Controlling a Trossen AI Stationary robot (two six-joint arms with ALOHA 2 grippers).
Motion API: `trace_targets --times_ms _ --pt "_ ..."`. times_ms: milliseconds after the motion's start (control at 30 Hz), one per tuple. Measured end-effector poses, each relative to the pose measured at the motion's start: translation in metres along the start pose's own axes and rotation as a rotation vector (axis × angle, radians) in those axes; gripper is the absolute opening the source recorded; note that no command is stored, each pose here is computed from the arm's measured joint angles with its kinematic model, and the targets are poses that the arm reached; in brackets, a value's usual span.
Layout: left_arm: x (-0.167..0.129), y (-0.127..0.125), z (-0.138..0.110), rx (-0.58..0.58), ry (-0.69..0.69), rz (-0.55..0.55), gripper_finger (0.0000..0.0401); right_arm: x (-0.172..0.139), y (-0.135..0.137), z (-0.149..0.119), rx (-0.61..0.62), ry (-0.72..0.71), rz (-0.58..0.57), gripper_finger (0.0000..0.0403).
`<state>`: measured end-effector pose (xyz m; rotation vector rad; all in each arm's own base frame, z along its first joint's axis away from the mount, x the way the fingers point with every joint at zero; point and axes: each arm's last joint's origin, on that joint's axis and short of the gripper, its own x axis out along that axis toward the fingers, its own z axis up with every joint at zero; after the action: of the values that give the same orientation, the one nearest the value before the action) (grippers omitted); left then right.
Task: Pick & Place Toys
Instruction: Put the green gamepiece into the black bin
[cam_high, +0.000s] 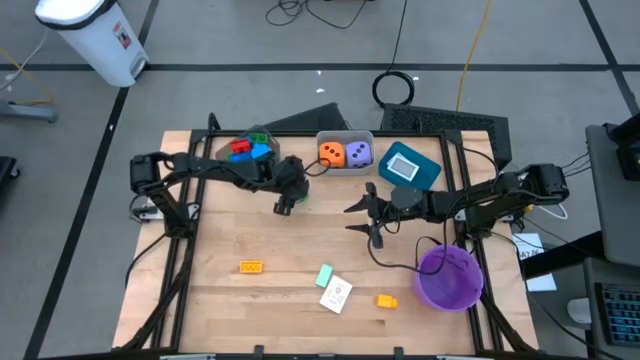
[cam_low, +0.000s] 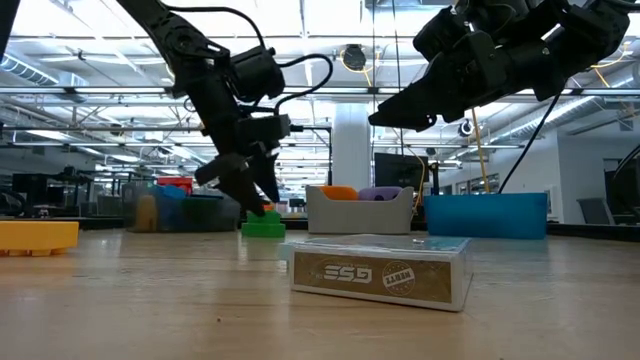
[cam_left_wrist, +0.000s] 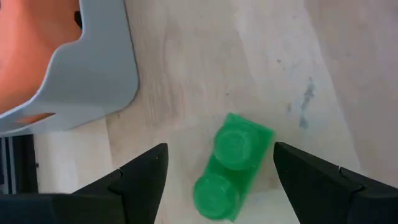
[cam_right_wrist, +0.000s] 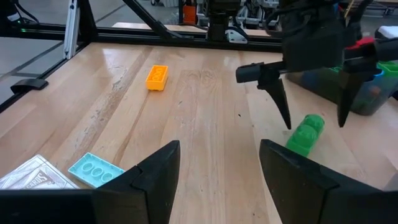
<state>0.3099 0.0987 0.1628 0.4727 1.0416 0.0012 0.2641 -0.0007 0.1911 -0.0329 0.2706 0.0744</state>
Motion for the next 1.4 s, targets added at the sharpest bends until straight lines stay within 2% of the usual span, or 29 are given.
trace_targets --times_ms 267,533,667,867,933,1033,1200,1400 --pt "0.019 -0.001 -0.008 -0.040 0.029 -0.059 0.0296 0.000 0.000 0.000 0.000 0.003 0.000 0.0212" --pt "0.032 0.009 0.005 -0.071 0.085 -0.147 0.0290 0.000 0.000 -0.001 0.001 0.006 0.000 0.0212" --pt "0.036 0.020 0.012 -0.094 0.145 -0.191 0.0246 0.000 0.000 -0.001 0.001 0.010 0.001 0.0212" --pt "0.037 0.027 0.014 -0.122 0.192 -0.219 0.0149 0.000 0.000 -0.001 0.001 0.013 0.001 0.0212" --pt "0.035 0.028 0.015 -0.136 0.202 -0.223 0.0139 0.000 0.000 -0.001 0.001 0.013 0.001 0.0212" --pt "0.022 0.034 0.016 -0.187 0.226 -0.227 0.0139 0.000 0.000 -0.001 0.002 0.014 0.001 0.0212" --pt "-0.018 0.049 0.014 -0.288 0.248 -0.197 0.0139 0.000 0.000 -0.001 0.001 0.012 0.001 0.0212" --pt "-0.077 0.071 0.001 -0.382 0.255 -0.013 0.0146 0.000 0.000 -0.001 0.001 0.011 0.001 0.0212"
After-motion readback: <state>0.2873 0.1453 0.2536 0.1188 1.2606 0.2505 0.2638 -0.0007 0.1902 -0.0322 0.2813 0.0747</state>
